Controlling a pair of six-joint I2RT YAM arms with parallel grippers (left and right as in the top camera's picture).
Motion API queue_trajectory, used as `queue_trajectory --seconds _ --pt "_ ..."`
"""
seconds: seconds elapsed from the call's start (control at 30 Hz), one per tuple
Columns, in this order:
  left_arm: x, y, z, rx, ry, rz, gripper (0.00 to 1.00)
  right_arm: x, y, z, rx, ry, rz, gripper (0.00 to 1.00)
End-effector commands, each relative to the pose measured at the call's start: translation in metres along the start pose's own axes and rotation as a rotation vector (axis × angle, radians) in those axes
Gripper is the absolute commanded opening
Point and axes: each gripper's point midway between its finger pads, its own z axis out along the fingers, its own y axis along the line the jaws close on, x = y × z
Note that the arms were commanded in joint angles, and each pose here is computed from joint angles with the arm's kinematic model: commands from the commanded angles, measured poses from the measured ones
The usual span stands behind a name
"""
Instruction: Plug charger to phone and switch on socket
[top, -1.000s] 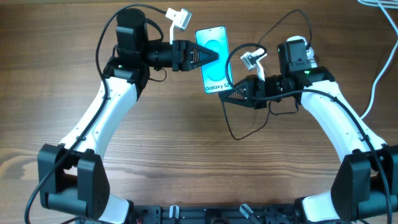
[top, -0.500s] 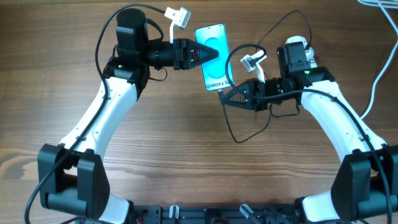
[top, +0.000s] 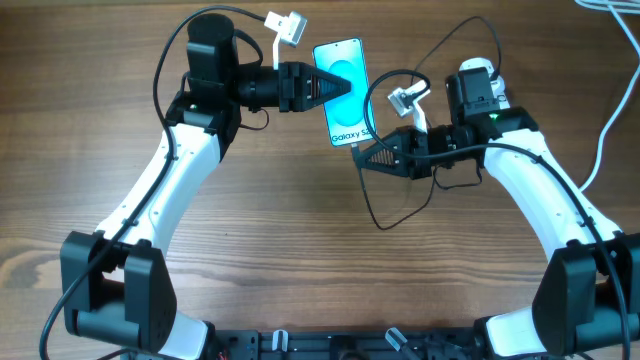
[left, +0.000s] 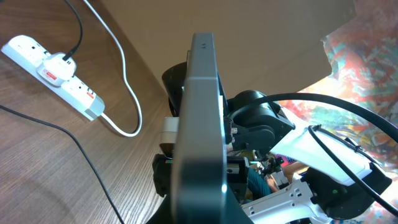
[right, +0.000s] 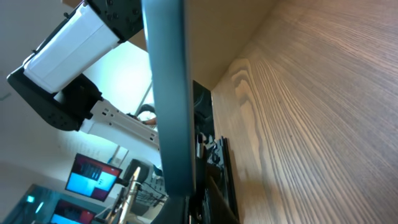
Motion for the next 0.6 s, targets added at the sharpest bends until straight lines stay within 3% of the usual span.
queue_trajectory --seconds 0.0,0.57 --pt "-0.004 -0.0048 -0.0004 0.002 -0.005 0.014 0.04 -0.004 0.0059 -0.0012 -0.036 -0.014 -0.023 0.04" --pt "-0.004 -0.0048 -0.0004 0.002 -0.005 0.013 0.04 -0.0027 0.0064 -0.0012 -0.037 -0.013 -0.001 0.04"
